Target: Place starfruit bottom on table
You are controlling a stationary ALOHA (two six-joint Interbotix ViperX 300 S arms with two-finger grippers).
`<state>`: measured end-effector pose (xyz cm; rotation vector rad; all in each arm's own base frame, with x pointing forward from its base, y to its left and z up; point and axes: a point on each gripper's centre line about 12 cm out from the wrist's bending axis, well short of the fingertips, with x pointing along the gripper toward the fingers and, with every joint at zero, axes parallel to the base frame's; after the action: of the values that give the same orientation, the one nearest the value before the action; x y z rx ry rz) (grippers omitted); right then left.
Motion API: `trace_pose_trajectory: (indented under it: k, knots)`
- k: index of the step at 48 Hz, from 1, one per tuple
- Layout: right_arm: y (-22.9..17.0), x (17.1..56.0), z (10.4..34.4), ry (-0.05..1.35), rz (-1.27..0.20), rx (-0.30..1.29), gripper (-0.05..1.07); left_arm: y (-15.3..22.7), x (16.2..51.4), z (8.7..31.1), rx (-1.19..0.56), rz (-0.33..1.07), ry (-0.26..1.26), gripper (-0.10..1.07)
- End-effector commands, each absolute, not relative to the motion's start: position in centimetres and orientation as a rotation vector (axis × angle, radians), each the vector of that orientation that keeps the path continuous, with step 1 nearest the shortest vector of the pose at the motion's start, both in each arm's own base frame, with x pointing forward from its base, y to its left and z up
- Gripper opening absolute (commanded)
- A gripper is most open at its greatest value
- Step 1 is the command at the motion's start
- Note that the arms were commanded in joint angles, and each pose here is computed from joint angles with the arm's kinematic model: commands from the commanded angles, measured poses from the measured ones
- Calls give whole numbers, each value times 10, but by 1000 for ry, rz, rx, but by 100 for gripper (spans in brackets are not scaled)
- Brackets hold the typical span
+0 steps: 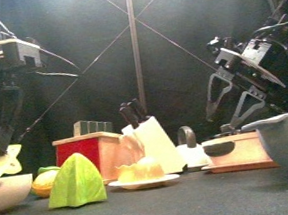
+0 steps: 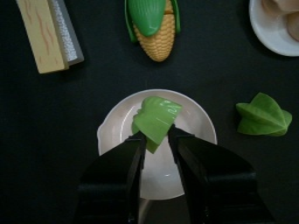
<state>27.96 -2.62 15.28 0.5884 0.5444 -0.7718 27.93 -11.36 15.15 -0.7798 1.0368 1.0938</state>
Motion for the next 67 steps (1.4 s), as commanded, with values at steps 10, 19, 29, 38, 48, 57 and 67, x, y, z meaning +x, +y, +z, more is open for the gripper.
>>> trace_pose_trajectory:
  k: [10,19,29,38,48,57,67]
  knots:
    - [-25,285,161,520,-759,599,101,-123,294,178,-782,994,972,67]
    - [-24,286,163,516,-755,601,101,-130,317,191,-647,835,919,67]
    - [-23,287,165,513,-753,605,101,-130,352,186,-566,689,899,67]
    - [-24,287,166,508,-753,607,101,-122,383,179,-567,588,856,68]
    - [-25,285,165,510,-753,604,101,-107,406,166,-582,538,823,69]
    - [-25,285,164,514,-756,605,101,-104,410,159,-598,509,822,75]
    - [-25,284,164,515,-757,606,101,-100,408,159,-592,511,821,84]
